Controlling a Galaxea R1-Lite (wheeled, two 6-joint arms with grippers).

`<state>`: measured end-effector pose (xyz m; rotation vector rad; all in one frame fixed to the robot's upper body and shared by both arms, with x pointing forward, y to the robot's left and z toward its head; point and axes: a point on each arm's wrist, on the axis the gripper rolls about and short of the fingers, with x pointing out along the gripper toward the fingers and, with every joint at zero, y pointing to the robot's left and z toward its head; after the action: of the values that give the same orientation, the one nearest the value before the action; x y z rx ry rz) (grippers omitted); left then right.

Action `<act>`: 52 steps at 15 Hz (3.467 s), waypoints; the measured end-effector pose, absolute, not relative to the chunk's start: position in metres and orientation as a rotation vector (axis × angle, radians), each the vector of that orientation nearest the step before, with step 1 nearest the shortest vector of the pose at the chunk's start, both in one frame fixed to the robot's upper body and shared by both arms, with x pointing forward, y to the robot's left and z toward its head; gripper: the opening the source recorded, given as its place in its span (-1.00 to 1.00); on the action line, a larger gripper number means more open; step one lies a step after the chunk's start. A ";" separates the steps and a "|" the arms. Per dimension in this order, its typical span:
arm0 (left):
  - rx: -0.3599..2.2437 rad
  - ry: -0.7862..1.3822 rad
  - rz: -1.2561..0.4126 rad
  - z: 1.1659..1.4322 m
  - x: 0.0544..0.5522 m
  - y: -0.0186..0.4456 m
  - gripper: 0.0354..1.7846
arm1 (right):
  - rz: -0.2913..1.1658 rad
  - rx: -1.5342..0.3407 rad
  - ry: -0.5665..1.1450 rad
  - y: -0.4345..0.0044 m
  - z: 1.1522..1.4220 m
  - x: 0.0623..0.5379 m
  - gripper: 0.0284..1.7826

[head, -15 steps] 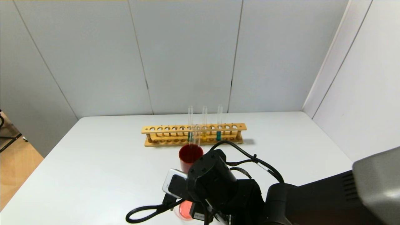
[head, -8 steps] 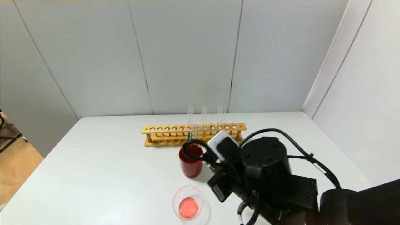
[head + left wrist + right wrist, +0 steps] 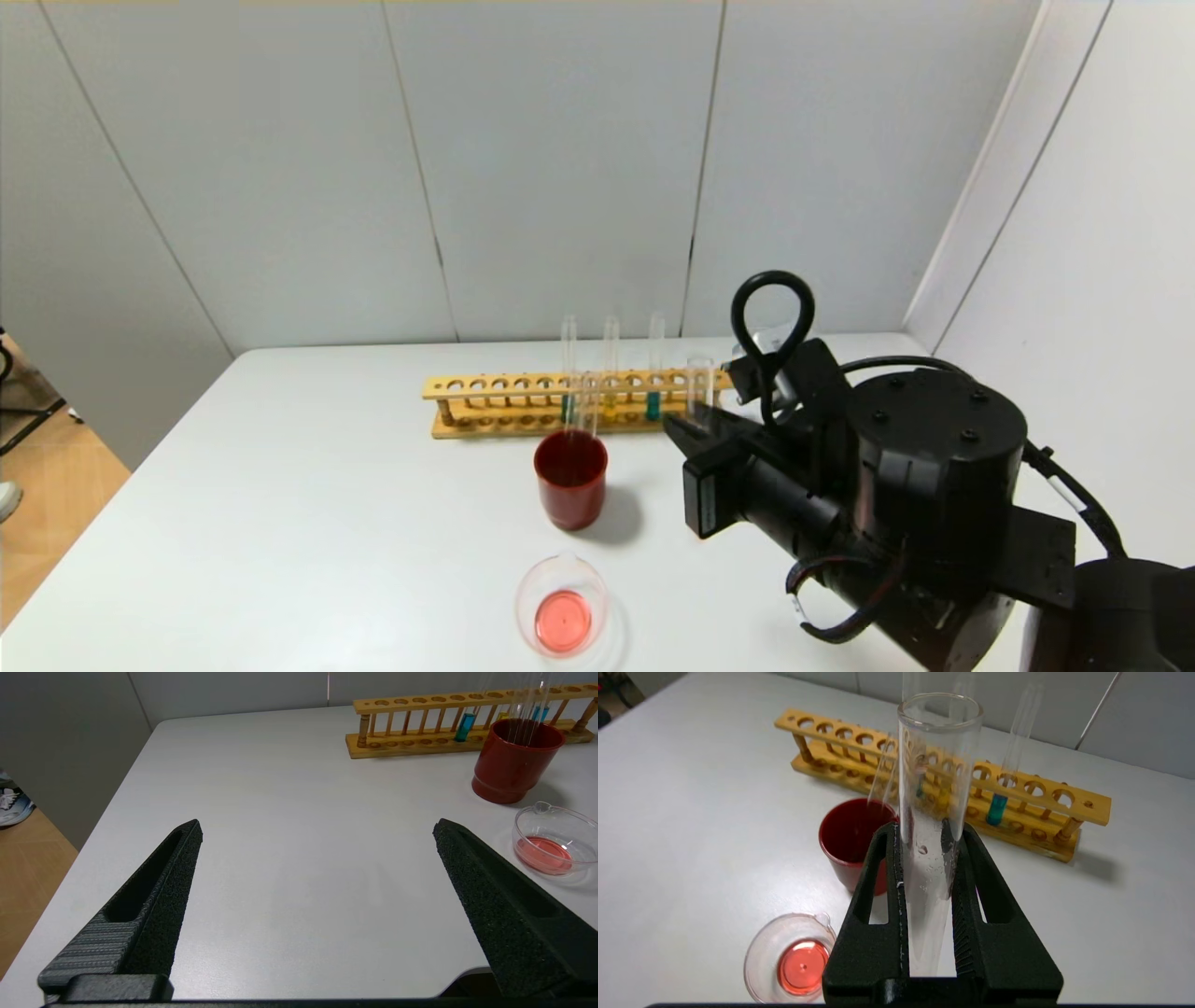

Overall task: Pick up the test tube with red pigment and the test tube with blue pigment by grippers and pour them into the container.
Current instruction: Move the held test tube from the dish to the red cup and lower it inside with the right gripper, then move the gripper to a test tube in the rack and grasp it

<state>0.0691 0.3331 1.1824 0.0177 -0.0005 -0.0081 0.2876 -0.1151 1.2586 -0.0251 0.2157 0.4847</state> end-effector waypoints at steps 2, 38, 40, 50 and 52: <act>0.018 0.000 -0.008 1.182 0.069 0.333 0.96 | 0.496 -0.012 0.198 -0.112 1.264 0.290 -0.64; 0.017 0.000 -0.009 1.182 0.069 0.333 0.96 | 0.543 -0.092 0.227 -0.021 1.177 0.415 -0.61; 0.018 0.000 -0.008 1.182 0.069 0.333 0.96 | 0.548 -0.099 0.233 -0.022 1.175 0.414 -0.50; 0.017 0.000 -0.008 1.182 0.069 0.333 0.96 | 0.531 -0.097 0.216 -0.024 1.183 0.412 0.92; 0.017 0.000 -0.008 1.182 0.069 0.333 0.96 | 0.531 -0.095 0.209 -0.027 1.188 0.410 0.96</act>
<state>0.0691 0.3331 1.1824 0.0172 -0.0005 -0.0077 0.4098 -0.0273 1.1884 -0.0951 0.2093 0.5313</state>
